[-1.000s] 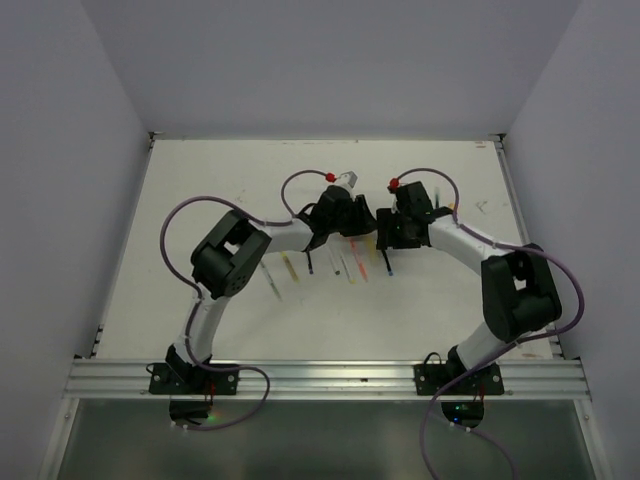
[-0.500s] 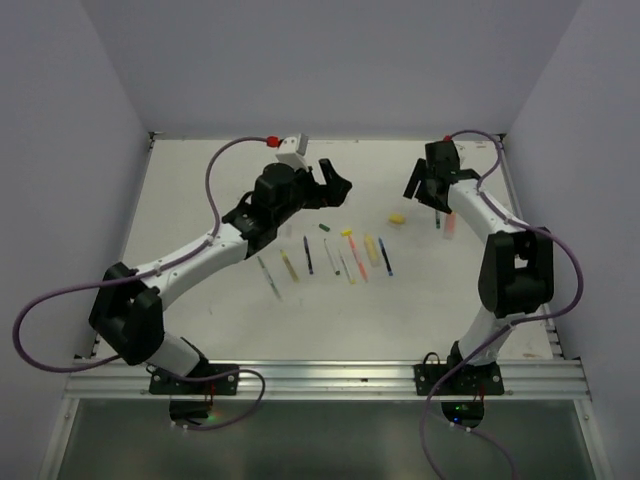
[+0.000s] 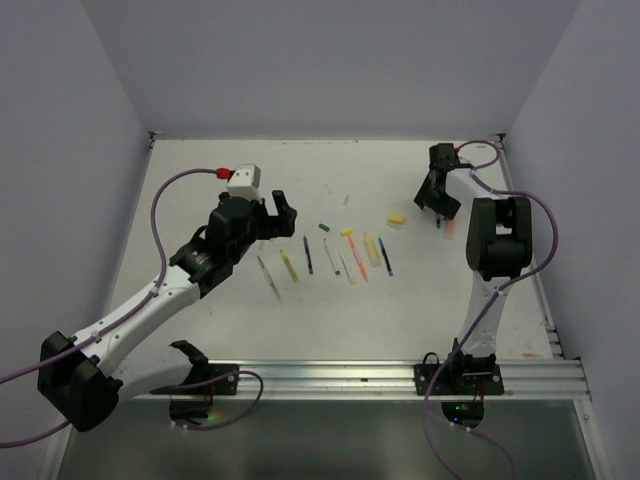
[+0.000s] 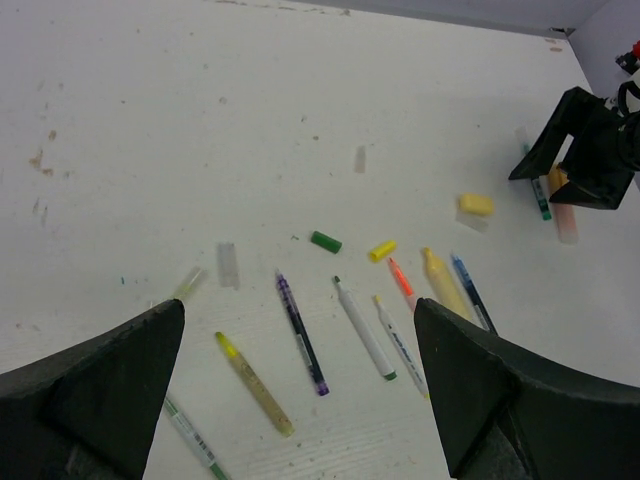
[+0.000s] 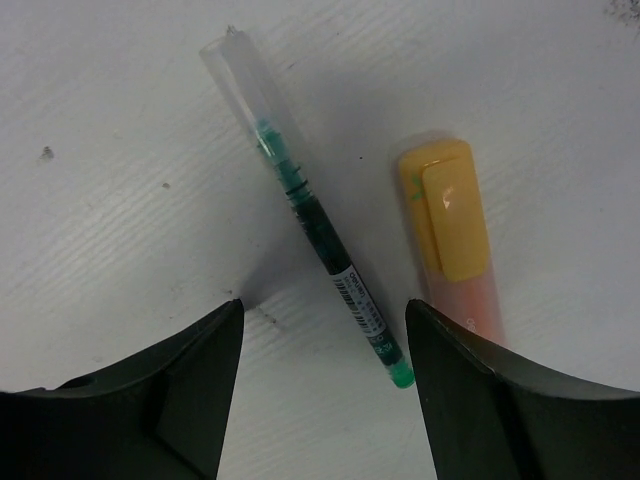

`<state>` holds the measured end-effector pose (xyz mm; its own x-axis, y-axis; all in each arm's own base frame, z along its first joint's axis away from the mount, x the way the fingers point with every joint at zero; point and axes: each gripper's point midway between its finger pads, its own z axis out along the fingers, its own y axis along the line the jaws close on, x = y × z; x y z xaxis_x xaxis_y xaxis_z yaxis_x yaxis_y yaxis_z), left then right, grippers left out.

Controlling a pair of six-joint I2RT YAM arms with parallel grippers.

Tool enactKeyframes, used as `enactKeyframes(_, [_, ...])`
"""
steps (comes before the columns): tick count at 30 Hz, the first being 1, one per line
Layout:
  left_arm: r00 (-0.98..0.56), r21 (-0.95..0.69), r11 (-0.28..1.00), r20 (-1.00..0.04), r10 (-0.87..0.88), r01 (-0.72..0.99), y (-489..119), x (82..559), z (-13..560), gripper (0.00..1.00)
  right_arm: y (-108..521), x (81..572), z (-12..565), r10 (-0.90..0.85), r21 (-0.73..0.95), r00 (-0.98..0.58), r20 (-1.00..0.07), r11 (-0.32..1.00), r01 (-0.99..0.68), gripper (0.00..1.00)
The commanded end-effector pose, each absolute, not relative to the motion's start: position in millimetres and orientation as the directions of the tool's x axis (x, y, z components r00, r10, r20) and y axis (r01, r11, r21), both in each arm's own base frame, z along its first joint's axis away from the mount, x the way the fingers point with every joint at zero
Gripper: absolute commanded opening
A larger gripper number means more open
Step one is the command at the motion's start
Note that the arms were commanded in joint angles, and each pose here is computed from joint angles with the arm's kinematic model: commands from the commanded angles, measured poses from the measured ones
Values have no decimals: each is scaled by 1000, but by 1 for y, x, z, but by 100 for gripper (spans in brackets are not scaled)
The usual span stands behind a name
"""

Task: Open the pen caps

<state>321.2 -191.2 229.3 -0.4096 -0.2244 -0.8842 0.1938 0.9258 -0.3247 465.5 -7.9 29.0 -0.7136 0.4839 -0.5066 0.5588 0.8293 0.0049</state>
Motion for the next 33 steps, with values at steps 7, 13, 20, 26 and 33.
enactKeyframes(7, [-422,-278,950,-885,-196,143,-172,315,216,100,-1,476,9,442,17,-768,-464,871,491,52])
enactKeyframes(13, [-425,-298,937,-883,-198,181,-181,317,219,100,12,477,7,372,57,-813,-448,919,389,18])
enactKeyframes(20, [-411,-342,899,-886,-213,272,-203,321,243,100,29,494,72,231,79,-777,-586,970,229,0])
enactKeyframes(26, [-415,-392,842,-881,-227,371,-232,328,271,100,86,484,141,83,94,-695,-714,995,22,0])
enactKeyframes(33, [-445,-464,748,-860,-251,474,-269,336,301,100,179,417,214,-43,157,-551,-833,937,-311,0])
